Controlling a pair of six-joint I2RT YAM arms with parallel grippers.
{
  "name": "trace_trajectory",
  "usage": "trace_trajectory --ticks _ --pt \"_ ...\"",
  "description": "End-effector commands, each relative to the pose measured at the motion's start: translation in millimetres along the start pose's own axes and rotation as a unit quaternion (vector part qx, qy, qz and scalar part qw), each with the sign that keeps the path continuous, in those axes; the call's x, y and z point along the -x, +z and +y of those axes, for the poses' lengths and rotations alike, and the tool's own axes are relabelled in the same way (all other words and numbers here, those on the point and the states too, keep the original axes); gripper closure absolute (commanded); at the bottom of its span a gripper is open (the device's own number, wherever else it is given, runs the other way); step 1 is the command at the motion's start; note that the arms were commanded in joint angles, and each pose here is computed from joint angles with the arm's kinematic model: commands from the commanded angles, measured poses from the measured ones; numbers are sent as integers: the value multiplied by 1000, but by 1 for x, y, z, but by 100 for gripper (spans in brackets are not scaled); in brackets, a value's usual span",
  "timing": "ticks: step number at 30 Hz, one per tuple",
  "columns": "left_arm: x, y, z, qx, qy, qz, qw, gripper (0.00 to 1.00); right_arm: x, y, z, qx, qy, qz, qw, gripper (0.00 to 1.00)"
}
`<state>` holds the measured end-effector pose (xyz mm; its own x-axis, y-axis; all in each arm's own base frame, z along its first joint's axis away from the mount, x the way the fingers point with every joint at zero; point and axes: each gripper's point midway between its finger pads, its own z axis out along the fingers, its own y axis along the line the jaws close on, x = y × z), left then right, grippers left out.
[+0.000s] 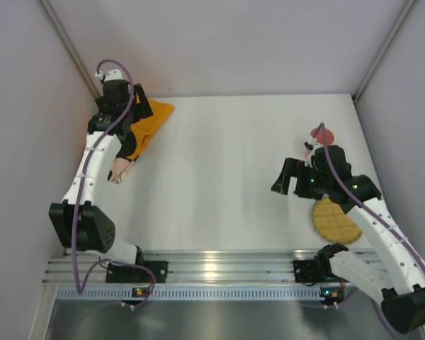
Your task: Set the dinner table for one person
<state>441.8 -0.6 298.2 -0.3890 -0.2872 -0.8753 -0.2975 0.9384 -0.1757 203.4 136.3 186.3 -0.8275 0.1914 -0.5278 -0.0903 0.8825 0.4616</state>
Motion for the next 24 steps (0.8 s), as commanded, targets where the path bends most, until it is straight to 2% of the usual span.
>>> trace_trajectory --ticks 1,7,12,16,22,24 --pt "-36 35 15 38 59 58 996 1 8 -2 3 1 -4 -21 1000 0" --pt "-97 100 33 86 75 137 984 2 13 0 -1 -17 -1 -24 1000 0" --pt "-99 127 46 119 68 127 982 2 17 4 -5 -36 3 -19 999 0" --pt "-117 155 57 134 96 154 974 2 19 10 -8 -48 7 -10 999 0" --pt "-118 179 60 139 94 147 975 2 22 19 -12 -63 11 0 998 0" --pt "-110 185 77 152 83 145 974 4 24 20 -12 -66 12 1 998 0"
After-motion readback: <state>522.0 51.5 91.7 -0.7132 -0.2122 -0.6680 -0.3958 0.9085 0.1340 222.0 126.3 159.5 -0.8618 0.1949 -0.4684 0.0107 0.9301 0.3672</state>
